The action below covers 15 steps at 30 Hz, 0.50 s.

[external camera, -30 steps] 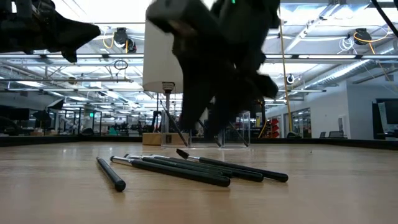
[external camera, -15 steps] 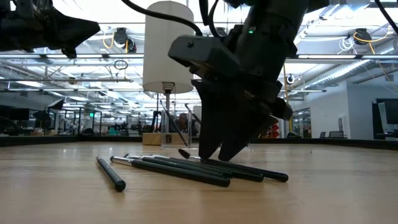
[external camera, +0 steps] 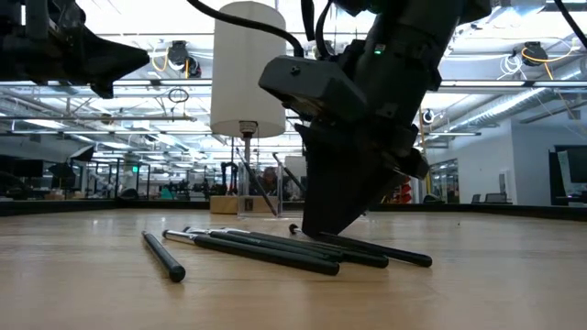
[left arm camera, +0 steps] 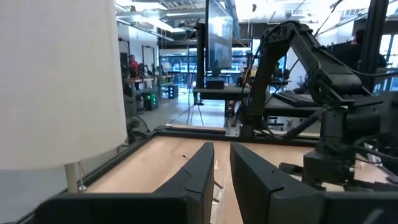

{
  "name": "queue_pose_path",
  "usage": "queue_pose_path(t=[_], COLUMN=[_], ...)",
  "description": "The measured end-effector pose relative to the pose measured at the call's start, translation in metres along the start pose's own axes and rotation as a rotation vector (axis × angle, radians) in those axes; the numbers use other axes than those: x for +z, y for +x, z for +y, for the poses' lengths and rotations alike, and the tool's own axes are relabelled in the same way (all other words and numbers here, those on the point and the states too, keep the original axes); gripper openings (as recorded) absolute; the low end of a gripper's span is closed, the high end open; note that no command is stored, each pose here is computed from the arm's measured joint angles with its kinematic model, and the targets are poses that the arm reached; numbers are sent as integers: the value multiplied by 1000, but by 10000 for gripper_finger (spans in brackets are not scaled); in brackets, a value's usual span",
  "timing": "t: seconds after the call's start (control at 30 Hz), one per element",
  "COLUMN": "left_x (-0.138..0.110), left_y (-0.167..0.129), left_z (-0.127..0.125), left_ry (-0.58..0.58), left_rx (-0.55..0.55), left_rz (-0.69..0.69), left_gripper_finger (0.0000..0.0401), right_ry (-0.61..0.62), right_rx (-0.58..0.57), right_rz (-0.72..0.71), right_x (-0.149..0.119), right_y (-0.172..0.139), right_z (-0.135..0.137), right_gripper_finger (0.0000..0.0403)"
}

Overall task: Pick & Place Makeup Supplies
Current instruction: Put the makeup brush into the transparent organizer

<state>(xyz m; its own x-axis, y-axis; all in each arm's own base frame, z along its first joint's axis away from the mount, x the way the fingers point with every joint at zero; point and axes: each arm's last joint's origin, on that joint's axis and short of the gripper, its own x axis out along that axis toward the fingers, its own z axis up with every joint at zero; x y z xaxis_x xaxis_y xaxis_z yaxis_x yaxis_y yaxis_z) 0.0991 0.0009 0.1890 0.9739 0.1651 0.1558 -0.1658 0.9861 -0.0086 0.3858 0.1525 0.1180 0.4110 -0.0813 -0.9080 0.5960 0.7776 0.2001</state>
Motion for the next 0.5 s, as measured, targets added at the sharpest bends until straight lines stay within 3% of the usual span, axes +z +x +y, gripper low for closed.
queue_pose_path(t=[0.3, 0.5], left_x=[-1, -1], left_y=[0, 0], left_z=[0, 0], left_ry=[-4, -4], left_rx=[0, -14], left_rz=[10, 12], left_gripper_finger=[62, 63], right_ry=[-17, -24], right_rx=[-35, -53], right_rz=[29, 10], right_x=[5, 7], right_y=[6, 9], right_z=[-13, -18], right_gripper_finger=[9, 3])
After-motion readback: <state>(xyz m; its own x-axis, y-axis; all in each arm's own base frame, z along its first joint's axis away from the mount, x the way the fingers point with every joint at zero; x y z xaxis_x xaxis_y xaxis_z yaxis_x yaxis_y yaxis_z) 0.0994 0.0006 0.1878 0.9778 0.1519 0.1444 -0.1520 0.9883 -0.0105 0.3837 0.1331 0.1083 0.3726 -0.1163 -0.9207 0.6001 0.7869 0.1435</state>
